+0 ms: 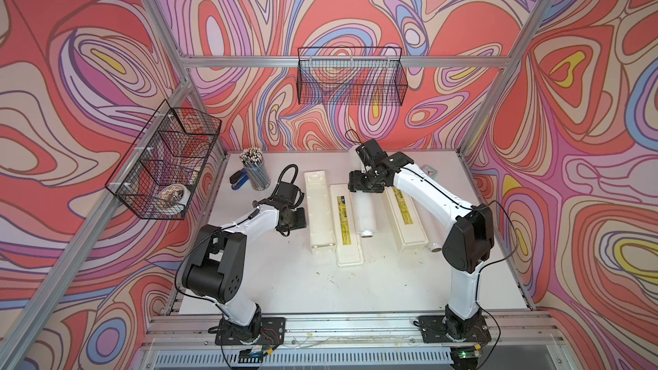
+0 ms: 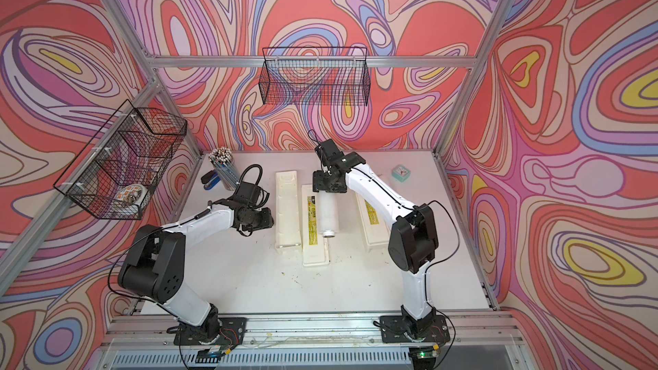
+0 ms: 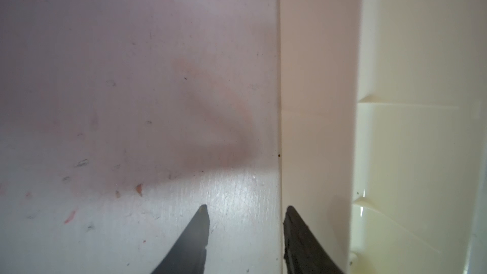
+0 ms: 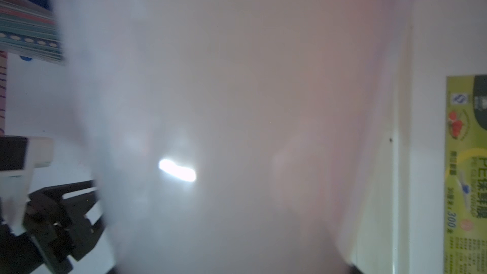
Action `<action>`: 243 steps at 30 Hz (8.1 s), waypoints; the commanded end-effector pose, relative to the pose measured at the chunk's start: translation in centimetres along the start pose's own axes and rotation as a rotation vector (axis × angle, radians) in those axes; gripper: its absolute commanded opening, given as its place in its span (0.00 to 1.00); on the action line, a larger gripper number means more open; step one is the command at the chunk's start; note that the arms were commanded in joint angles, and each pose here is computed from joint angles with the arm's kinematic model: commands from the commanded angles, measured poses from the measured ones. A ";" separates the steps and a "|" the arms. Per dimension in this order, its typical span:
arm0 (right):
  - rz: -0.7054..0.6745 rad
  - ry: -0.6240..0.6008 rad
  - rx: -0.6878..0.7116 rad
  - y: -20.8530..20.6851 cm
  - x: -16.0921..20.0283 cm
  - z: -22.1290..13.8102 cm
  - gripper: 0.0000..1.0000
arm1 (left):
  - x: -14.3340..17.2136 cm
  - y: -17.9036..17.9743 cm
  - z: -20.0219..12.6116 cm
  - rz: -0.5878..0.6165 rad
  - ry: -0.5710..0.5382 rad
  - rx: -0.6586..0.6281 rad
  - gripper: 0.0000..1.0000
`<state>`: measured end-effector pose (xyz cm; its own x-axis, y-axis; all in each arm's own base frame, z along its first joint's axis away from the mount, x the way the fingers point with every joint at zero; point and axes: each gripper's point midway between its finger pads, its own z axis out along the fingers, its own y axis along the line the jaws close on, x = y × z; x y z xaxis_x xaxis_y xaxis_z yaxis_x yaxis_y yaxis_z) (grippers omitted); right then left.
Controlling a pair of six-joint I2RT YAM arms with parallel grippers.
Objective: Put plastic wrap rolls into dispensers
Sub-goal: Pick up the plastic wrap from the center of the board, then place the plastic wrap into the plastic wrap cutting box, then pick up the lid from the center of the board, then move the plastic wrap cutting box to the center of the board, then close the lid on the plastic wrap cutting box.
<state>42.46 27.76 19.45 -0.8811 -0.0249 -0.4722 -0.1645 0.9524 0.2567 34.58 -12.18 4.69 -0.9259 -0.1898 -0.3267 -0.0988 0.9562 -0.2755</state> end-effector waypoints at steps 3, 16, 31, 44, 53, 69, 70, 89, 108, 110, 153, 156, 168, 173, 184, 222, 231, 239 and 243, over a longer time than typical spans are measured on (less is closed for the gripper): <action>-0.068 -0.126 -0.204 7.9 -4.0 0.2 0.24 | -0.4 0.3 -0.5 0.014 -0.029 0.000 0.48; -0.072 -0.154 -0.306 13.1 -4.0 5.7 0.24 | -1.8 2.3 -3.7 0.017 -0.079 -0.089 0.49; 0.025 -0.109 -0.306 13.7 -3.2 7.1 0.22 | -1.9 2.5 -3.6 0.014 -0.051 -0.093 0.49; -0.010 0.004 -0.140 11.6 2.3 11.7 0.30 | -3.3 1.7 -4.8 0.008 -0.078 -0.071 0.51; -0.023 0.091 -0.056 10.0 5.0 13.4 0.70 | -3.6 0.9 -4.1 0.004 -0.058 -0.029 0.51; -0.067 0.007 -0.108 11.6 1.6 6.6 0.98 | -3.6 -1.6 -3.2 0.012 -0.053 0.066 0.55; -0.072 -0.016 -0.115 11.7 1.1 5.7 0.98 | -3.6 -1.9 -3.1 0.018 -0.052 0.073 0.55; -0.089 0.013 0.125 -0.3 3.8 7.3 0.98 | -4.8 -5.5 0.3 0.027 -0.016 0.170 0.51; -0.067 0.155 0.159 -2.3 9.0 14.6 0.98 | -3.2 -3.2 0.5 0.016 0.028 0.133 0.35; -0.071 0.162 0.172 -2.6 9.5 15.2 0.98 | -3.0 -3.1 0.5 0.017 0.032 0.133 0.35; 0.026 0.018 0.041 -2.4 1.8 0.5 0.67 | 2.2 -13.9 -1.3 -0.075 -0.039 0.286 0.47; 0.030 -0.007 0.059 -1.8 2.3 0.9 0.67 | 0.6 -13.1 -3.4 0.017 -0.118 0.248 0.52; -0.016 -0.055 0.192 1.0 4.0 3.3 0.68 | -3.1 -9.7 -5.7 0.140 -0.113 0.227 0.56; 0.000 -0.087 0.214 0.9 4.2 3.1 0.68 | -2.3 -9.7 -5.5 0.158 -0.087 0.236 0.60; -0.051 -0.146 0.217 1.2 4.8 2.9 0.68 | -1.0 -8.4 -5.3 0.182 -0.098 0.215 0.62; -0.033 -0.316 0.138 2.4 3.1 3.6 0.69 | 5.0 -11.1 -6.7 0.266 -0.123 0.524 0.82; -0.047 -0.291 0.156 2.7 3.0 4.8 0.71 | 6.9 -13.0 -7.4 0.358 -0.111 0.604 0.83; -0.052 -0.274 0.170 2.6 3.3 6.2 0.72 | 8.5 -13.1 -7.2 0.397 -0.102 0.632 0.84; -0.046 -0.273 0.179 2.4 3.3 6.6 0.72 | 9.2 -12.8 -5.9 0.397 -0.072 0.600 0.84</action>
<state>40.79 31.23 11.83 -0.7544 -0.0547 -0.6542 -0.1234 0.9906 0.0596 25.17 -24.41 10.73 -0.8371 0.0903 -0.5396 0.4475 0.6804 -0.5804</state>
